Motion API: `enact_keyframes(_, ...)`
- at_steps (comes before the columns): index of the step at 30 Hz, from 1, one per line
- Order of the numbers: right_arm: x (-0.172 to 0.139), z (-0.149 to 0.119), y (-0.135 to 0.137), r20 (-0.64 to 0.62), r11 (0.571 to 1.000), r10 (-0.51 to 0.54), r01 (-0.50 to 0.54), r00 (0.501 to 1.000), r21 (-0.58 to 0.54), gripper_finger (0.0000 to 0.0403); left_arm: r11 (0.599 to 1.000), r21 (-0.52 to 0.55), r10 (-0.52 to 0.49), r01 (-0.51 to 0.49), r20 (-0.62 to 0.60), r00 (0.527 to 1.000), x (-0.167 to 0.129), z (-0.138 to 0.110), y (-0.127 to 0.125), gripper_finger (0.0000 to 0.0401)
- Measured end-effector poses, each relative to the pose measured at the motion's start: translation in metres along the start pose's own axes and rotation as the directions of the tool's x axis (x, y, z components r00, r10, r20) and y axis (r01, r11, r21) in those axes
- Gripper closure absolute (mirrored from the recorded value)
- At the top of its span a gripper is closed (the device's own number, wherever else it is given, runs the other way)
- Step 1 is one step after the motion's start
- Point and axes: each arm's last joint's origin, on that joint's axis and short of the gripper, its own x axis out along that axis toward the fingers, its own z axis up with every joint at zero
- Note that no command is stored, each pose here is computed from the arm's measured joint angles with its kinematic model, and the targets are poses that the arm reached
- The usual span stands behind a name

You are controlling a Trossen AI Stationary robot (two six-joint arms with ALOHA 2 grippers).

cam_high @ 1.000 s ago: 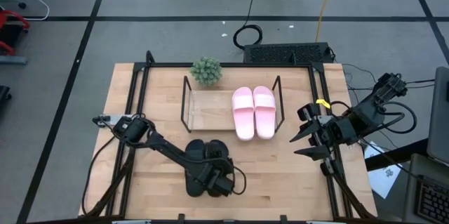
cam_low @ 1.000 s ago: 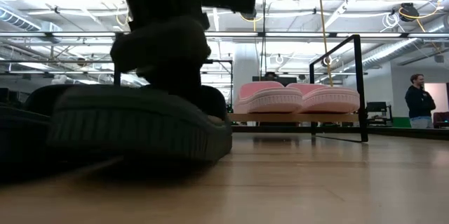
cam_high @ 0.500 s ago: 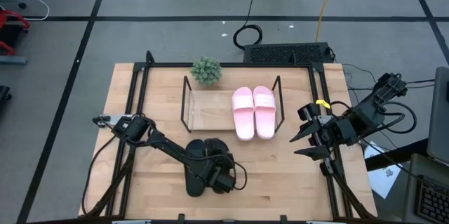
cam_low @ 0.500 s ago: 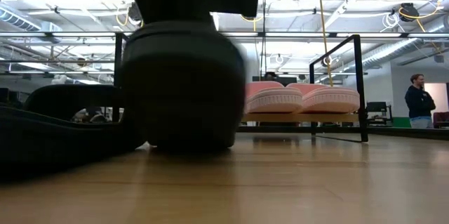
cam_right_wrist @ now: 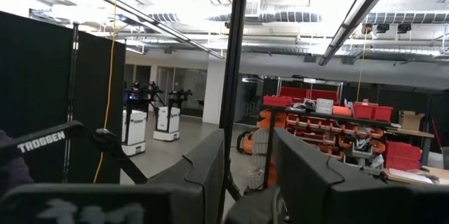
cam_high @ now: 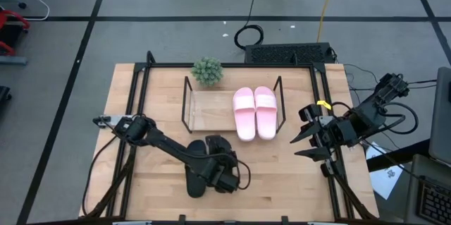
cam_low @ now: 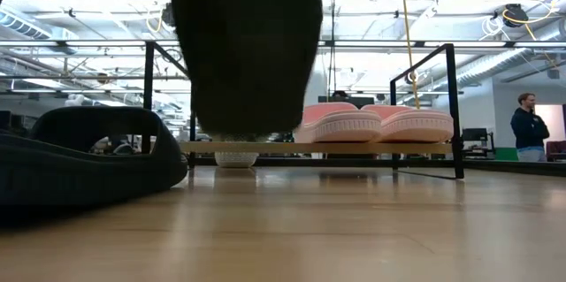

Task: Pick and place slides into the shelf
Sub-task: Put the right black slide on the shelf

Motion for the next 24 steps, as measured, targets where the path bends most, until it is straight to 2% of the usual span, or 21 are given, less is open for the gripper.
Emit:
enact_keyframes(6, 0.000, 0.000, 0.000, 0.001, 1.000, 0.000, 0.000, 1.000, 0.000, 0.0292, 0.984, 0.011, 0.176, -0.178, 0.107, 0.979, -0.030, 0.021, 0.035, 0.0400)
enact_keyframes(15, 0.000, 0.000, 0.000, 0.000, 0.999, 0.001, -0.001, 1.000, 0.037, 0.0292, 0.948, 0.128, 0.295, -0.291, -0.015, 0.955, 0.018, 0.034, 0.082, 0.0400)
enact_keyframes(24, 0.000, 0.000, 0.000, 0.000, 1.000, 0.002, -0.002, 1.000, 0.029, 0.0292, 0.941, 0.157, 0.307, -0.298, -0.034, 0.951, 0.042, 0.047, 0.107, 0.0401)
